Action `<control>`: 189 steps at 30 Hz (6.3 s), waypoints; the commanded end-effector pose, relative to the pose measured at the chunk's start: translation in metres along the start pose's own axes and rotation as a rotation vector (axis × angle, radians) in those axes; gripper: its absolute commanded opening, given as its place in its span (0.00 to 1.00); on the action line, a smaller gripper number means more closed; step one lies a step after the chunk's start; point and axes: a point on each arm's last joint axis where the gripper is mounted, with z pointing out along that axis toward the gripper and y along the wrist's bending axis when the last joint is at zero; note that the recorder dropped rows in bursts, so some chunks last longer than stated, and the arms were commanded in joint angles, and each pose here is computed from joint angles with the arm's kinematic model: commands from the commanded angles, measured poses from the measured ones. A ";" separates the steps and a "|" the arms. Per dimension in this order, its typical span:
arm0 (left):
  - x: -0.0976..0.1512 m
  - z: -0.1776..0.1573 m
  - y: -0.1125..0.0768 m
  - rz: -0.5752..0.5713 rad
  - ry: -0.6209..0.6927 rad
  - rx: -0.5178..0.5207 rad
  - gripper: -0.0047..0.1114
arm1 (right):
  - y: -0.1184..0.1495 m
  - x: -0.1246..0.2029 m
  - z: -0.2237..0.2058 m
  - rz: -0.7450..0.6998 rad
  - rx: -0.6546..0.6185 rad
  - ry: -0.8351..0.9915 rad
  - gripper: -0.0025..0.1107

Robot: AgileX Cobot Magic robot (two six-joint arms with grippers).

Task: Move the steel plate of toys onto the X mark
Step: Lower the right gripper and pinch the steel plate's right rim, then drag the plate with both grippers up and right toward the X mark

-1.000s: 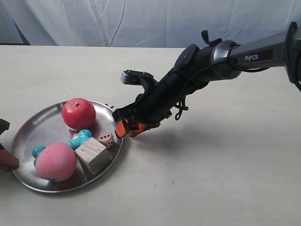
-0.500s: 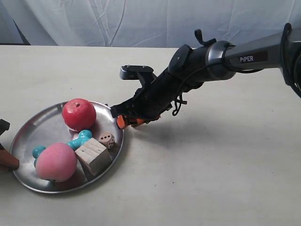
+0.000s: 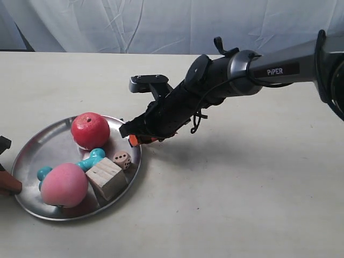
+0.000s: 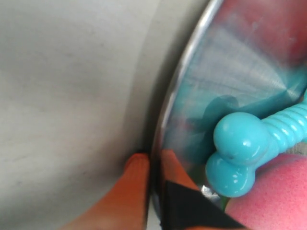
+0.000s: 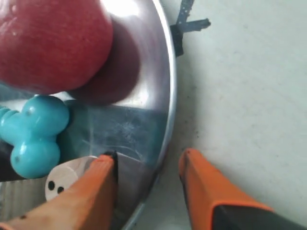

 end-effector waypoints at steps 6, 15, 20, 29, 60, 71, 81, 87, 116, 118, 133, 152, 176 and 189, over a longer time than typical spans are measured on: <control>0.004 0.006 0.010 0.047 0.022 -0.085 0.04 | -0.011 0.012 0.021 0.018 0.000 0.067 0.34; 0.003 0.006 0.010 0.039 0.010 -0.081 0.04 | -0.005 0.019 0.027 0.012 -0.035 0.113 0.15; 0.002 0.006 0.009 0.030 0.000 -0.071 0.04 | 0.010 0.025 0.032 -0.051 -0.045 0.155 0.11; 0.000 0.006 0.007 0.034 -0.016 -0.051 0.04 | 0.023 0.035 0.036 -0.133 -0.058 0.233 0.01; 0.000 -0.011 -0.016 0.067 -0.108 0.075 0.04 | 0.038 0.019 0.003 -0.219 -0.052 0.190 0.01; 0.000 -0.011 -0.019 0.064 -0.110 0.113 0.04 | 0.028 0.017 -0.005 -0.183 -0.043 0.199 0.01; -0.007 -0.019 -0.028 0.078 -0.114 0.168 0.04 | 0.032 0.008 -0.007 -0.154 -0.060 0.202 0.01; -0.009 -0.020 -0.028 0.069 -0.134 0.159 0.04 | 0.032 0.004 -0.008 -0.141 -0.056 0.196 0.01; -0.053 -0.032 -0.083 0.158 -0.231 0.083 0.04 | 0.015 -0.031 -0.006 -0.081 -0.039 0.209 0.01; -0.055 -0.028 -0.080 0.144 -0.218 0.087 0.04 | 0.015 -0.032 -0.005 -0.082 -0.039 0.207 0.01; -0.100 0.012 -0.116 0.201 -0.154 0.036 0.04 | -0.027 -0.038 -0.006 -0.005 0.041 0.174 0.01; -0.096 0.015 -0.118 0.242 -0.065 0.024 0.04 | -0.022 -0.041 -0.003 0.049 -0.021 0.275 0.01; -0.096 0.000 -0.133 0.287 0.017 0.069 0.04 | -0.013 -0.047 -0.016 0.064 -0.052 0.340 0.01; -0.095 0.000 -0.131 0.273 0.030 0.045 0.04 | -0.015 -0.050 -0.023 0.105 -0.093 0.332 0.01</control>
